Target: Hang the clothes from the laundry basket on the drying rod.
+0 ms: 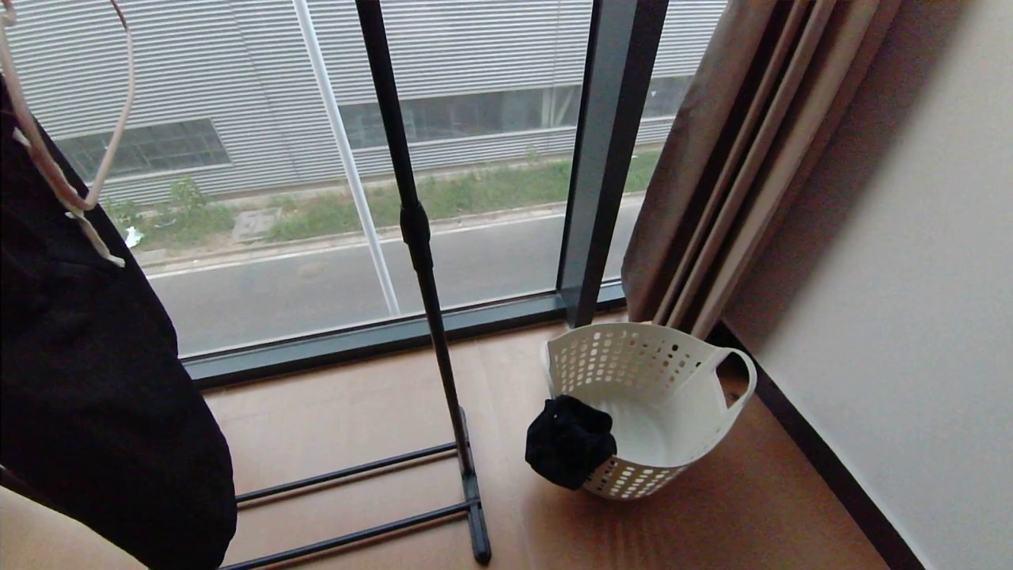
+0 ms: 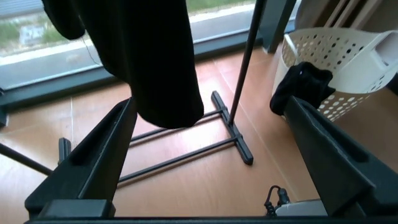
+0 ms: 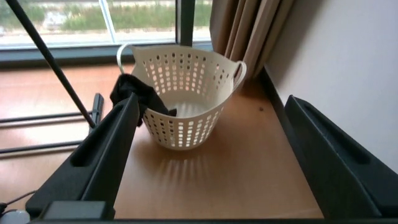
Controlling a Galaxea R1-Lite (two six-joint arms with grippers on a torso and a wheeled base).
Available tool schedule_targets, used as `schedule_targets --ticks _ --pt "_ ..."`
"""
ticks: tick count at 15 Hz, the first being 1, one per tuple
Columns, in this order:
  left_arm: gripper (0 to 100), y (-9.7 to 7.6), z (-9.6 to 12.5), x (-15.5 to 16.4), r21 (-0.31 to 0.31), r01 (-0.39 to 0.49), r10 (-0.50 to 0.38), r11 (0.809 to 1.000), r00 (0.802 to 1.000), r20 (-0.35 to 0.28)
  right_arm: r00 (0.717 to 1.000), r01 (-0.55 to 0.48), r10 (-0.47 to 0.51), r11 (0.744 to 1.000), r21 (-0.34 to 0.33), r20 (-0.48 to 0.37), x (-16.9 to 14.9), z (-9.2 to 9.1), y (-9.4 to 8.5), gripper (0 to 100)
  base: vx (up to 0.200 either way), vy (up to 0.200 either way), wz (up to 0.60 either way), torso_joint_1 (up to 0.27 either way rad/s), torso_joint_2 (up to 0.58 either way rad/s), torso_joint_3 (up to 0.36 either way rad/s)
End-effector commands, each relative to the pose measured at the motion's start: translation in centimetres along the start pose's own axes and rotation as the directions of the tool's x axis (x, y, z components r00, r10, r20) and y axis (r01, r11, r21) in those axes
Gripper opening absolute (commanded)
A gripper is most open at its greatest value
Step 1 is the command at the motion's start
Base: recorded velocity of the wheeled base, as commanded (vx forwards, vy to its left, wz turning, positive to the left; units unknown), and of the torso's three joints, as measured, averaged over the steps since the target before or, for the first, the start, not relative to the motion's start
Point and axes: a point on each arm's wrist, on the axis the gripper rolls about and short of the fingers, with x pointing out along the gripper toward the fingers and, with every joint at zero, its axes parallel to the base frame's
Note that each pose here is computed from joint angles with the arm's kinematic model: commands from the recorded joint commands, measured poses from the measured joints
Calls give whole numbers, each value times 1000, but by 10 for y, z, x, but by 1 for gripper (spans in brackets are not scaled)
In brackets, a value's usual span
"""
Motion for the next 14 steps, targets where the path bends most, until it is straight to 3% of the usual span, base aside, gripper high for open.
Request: schedule_targets --ticks 1,10,12,14 --pt "100 0 0 0 0 2 -2 1000 1000 -1 1000 -1 1 1000 0 -1 0 0 0 100 0 0 0 -2 -2 -207" --pt "100 -1 0 0 -3 -24 24 1000 1000 5 1000 -5 5 1000 -25 -1 0 0 0 100 0 0 0 3 3 -197" --pt "100 -2 -2 -5 3 -49 49 999 996 70 1000 -6 5 1000 -25 -7 0 0 0 100 0 0 0 0 2 -178" --pt "100 -2 -2 -5 1 -52 52 999 996 70 994 -41 36 998 -51 -101 8 12 -1 100 0 0 0 1 4 -40"
